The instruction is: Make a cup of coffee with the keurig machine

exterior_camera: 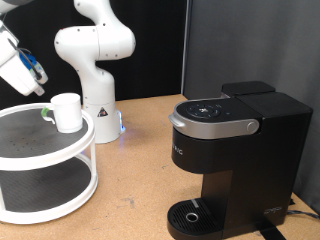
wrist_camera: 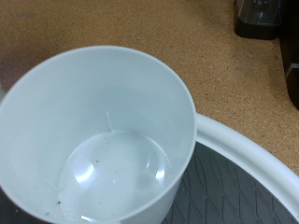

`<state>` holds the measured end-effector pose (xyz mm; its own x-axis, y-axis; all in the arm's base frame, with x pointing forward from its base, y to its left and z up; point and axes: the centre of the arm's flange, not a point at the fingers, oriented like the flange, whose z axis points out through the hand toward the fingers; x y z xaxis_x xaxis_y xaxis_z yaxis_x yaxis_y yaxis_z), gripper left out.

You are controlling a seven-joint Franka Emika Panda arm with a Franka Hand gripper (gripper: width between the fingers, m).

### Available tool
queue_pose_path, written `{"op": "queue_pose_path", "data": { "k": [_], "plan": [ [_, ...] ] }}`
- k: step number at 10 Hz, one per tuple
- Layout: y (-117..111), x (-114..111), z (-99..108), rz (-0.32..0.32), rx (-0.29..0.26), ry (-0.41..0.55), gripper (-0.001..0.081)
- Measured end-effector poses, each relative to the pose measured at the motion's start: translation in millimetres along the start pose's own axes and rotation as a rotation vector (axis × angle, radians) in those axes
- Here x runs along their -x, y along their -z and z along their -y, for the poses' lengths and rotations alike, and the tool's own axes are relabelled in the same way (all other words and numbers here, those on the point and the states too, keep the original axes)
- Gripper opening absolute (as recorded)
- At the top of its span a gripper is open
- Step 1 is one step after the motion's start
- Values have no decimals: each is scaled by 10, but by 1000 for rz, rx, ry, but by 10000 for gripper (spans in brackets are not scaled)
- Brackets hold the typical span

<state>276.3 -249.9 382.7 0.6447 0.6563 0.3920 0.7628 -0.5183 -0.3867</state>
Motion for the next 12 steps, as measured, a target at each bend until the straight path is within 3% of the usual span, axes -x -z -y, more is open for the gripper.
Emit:
{"op": "queue_pose_path", "data": {
  "k": [1,2,3,4,6,7,8,12],
  "plan": [
    [-45,10,-4,0,2,1,97],
    [-85,16,-8,0,4,3,97],
    [-119,20,-12,0,6,6,283],
    [-149,23,-11,1,4,7,283],
    [-200,26,-20,0,11,21,613],
    [-234,26,-27,2,13,26,613],
    [-272,22,-35,6,10,27,758],
    [-444,21,-81,28,-7,26,805]
  ]
}}
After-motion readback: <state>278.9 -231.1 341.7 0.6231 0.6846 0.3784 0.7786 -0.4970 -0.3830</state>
